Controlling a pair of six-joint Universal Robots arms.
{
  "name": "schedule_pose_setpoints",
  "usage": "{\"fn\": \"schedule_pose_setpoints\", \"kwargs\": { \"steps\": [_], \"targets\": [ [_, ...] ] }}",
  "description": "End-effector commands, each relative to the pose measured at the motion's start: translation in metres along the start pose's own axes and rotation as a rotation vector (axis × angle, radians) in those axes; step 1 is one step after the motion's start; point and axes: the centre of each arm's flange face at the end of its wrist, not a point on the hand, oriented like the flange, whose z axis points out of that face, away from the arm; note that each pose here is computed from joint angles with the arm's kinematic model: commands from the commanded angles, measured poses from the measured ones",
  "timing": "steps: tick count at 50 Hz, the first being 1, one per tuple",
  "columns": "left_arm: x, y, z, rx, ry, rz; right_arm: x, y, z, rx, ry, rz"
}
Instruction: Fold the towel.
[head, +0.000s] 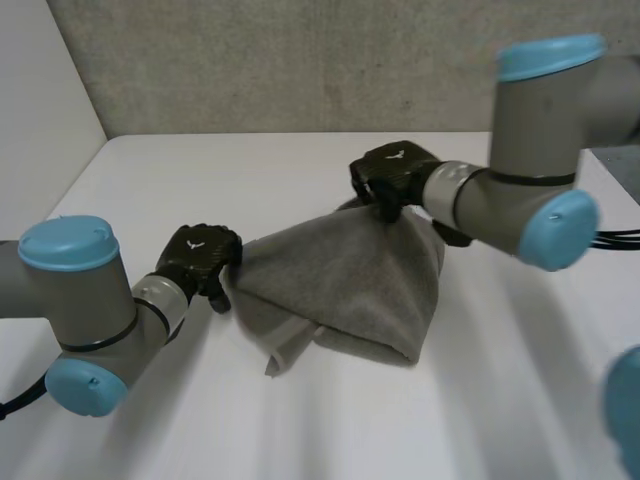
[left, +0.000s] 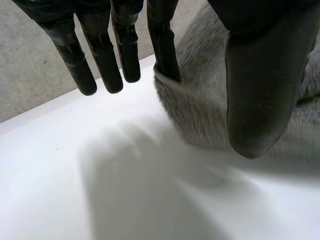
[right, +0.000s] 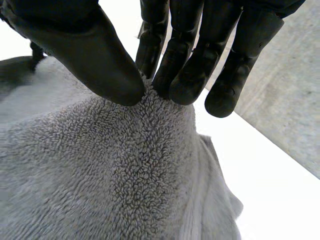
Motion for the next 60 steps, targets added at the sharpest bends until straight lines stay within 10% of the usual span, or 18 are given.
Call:
{"fn": "schedule_pose_setpoints", "kwargs": {
  "steps": [1, 38, 60],
  "targets": [
    [0.000, 0.005, 0.006, 0.010, -0.004, -0.012, 0.007, 0.004, -0.045, 0.041, 0.014, 0.003],
    [0.007, -0.033, -0.012, 0.121, 0.085, -0.330, -0.003, 0.060, -0.076, 0.029, 0.056, 0.026],
    [0.010, -0.005, 0.012, 0.122, 0.073, -0.326, -0.004, 0.069, -0.072, 0.010, 0.054, 0.029]
  ]
}}
